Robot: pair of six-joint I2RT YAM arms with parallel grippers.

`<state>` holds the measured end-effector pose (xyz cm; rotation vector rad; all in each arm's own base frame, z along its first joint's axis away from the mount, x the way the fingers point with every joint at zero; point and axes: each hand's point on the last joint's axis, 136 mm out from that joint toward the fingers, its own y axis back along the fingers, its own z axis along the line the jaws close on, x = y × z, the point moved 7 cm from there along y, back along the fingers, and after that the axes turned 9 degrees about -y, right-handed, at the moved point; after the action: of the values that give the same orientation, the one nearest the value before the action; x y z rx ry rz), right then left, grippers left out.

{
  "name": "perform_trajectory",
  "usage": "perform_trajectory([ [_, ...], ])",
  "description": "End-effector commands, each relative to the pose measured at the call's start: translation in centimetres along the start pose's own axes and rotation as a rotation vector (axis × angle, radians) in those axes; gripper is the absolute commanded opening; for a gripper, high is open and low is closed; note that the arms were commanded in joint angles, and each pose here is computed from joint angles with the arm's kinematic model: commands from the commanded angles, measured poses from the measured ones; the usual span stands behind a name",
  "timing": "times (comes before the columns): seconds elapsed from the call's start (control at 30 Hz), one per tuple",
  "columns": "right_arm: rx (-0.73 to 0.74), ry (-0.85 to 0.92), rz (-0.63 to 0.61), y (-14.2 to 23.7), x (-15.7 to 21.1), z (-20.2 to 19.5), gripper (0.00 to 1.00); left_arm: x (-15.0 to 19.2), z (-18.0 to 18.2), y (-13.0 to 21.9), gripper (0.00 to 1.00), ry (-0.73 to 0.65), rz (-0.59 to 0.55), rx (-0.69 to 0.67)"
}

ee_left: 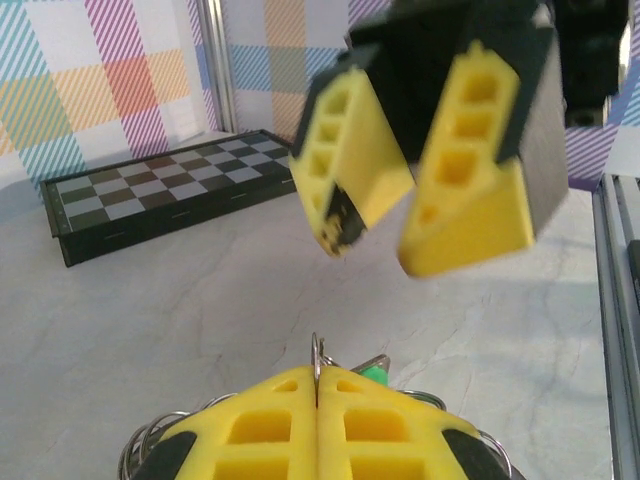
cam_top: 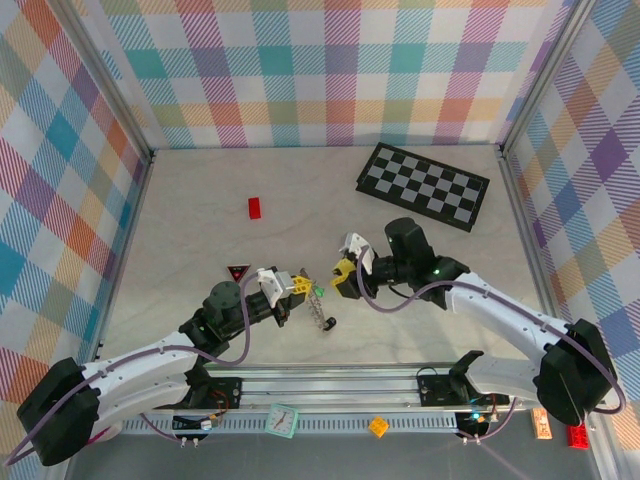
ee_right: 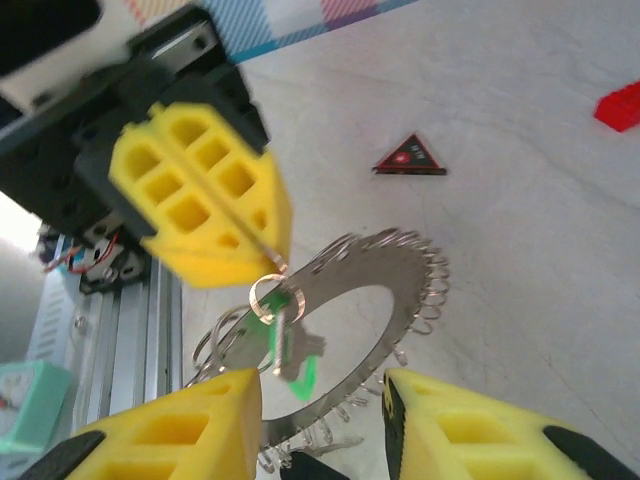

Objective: Put the keys on the keyring

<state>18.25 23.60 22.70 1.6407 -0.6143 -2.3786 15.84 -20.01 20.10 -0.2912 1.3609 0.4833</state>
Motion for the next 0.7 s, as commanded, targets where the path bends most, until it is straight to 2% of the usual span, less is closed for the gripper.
perform_trajectory([
  [0.0, -0.087, 0.175, -0.033, -0.1, -0.3, 1.4, 0.37, -2.0, -0.1, 0.2, 0.0, 0.009, -0.128, 0.012],
  [0.27, -0.016, 0.254, 0.024, -1.9, 1.5, 1.3, 0.36, -2.0, -0.2, 0.0, 0.0, 0.026, -0.137, 0.033],
  [0.67, 0.091, 0.278, -0.011, -2.0, 1.4, 0.6, 0.37, -1.8, -0.3, -0.1, 0.0, 0.032, -0.127, 0.043],
])
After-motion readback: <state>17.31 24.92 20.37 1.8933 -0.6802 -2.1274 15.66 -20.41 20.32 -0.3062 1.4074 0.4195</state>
